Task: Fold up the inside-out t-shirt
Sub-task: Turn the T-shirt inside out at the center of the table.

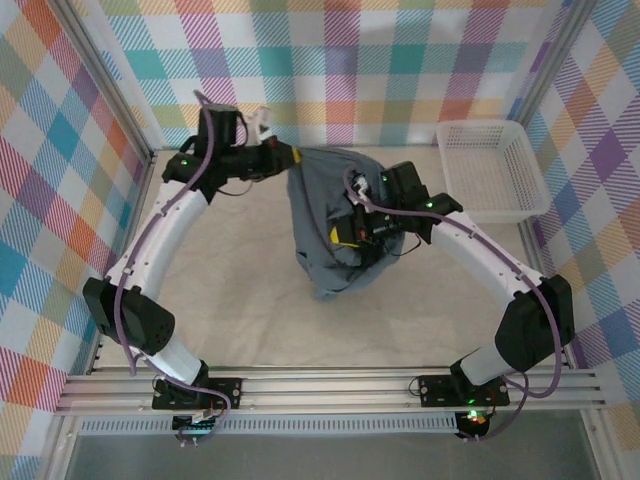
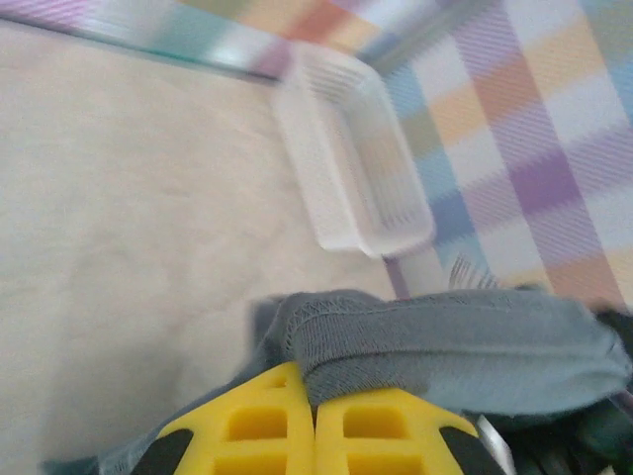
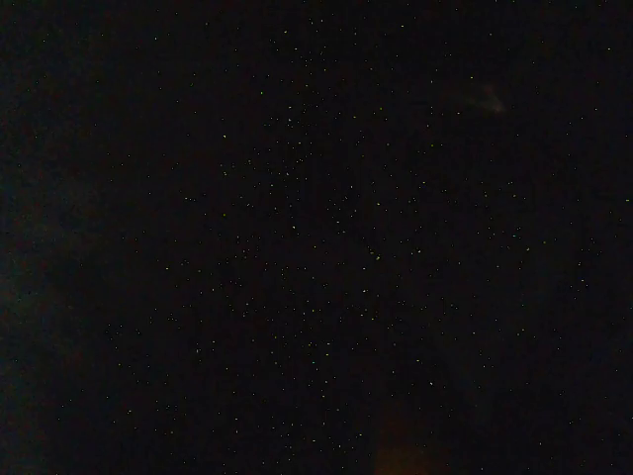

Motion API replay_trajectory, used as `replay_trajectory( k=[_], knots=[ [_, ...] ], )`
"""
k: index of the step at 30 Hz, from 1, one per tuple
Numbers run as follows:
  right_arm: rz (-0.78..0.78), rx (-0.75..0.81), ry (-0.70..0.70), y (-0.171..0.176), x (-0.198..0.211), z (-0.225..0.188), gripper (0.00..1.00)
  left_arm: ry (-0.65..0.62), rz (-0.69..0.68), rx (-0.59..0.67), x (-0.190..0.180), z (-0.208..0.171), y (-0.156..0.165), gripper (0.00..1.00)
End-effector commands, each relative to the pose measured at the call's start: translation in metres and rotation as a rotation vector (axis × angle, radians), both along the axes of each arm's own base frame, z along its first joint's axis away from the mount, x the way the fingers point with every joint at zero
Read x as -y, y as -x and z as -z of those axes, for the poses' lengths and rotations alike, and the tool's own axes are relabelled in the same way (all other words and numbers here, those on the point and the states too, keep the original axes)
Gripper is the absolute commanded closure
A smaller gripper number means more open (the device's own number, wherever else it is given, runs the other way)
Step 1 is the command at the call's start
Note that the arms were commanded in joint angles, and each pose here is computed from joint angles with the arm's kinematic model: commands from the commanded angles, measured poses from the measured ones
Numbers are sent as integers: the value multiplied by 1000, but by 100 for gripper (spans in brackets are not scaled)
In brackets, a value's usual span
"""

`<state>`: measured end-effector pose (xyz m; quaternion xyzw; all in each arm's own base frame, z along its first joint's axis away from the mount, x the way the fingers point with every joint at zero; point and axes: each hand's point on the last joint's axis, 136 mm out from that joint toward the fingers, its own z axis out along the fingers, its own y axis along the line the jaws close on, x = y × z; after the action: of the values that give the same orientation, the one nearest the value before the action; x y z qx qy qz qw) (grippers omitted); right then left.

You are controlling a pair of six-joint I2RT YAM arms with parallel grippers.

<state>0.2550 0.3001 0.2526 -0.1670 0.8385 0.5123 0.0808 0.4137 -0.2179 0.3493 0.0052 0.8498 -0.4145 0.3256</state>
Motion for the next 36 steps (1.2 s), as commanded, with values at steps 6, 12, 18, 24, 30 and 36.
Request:
replay_trajectory(
  k=[6,12,18,24,30,36],
  knots=[
    [147,476,-184,-10,31,-143,100,-276,-288,-456,-72,190,-3,100],
    [422,712,-95,-42,68,-169,100,-247,-369,-515,-109,214,29,75],
    [408,626,-107,-47,59,-148,100,-93,-252,-329,-99,127,54,27],
    [436,484,-84,-65,50,-135,100,4,161,-184,24,82,121,11],
    [444,440,-149,-69,43,-147,100,-102,172,-251,91,129,120,1],
    [619,382,-113,-81,70,-168,100,-315,-44,-295,71,196,78,71]
  ],
)
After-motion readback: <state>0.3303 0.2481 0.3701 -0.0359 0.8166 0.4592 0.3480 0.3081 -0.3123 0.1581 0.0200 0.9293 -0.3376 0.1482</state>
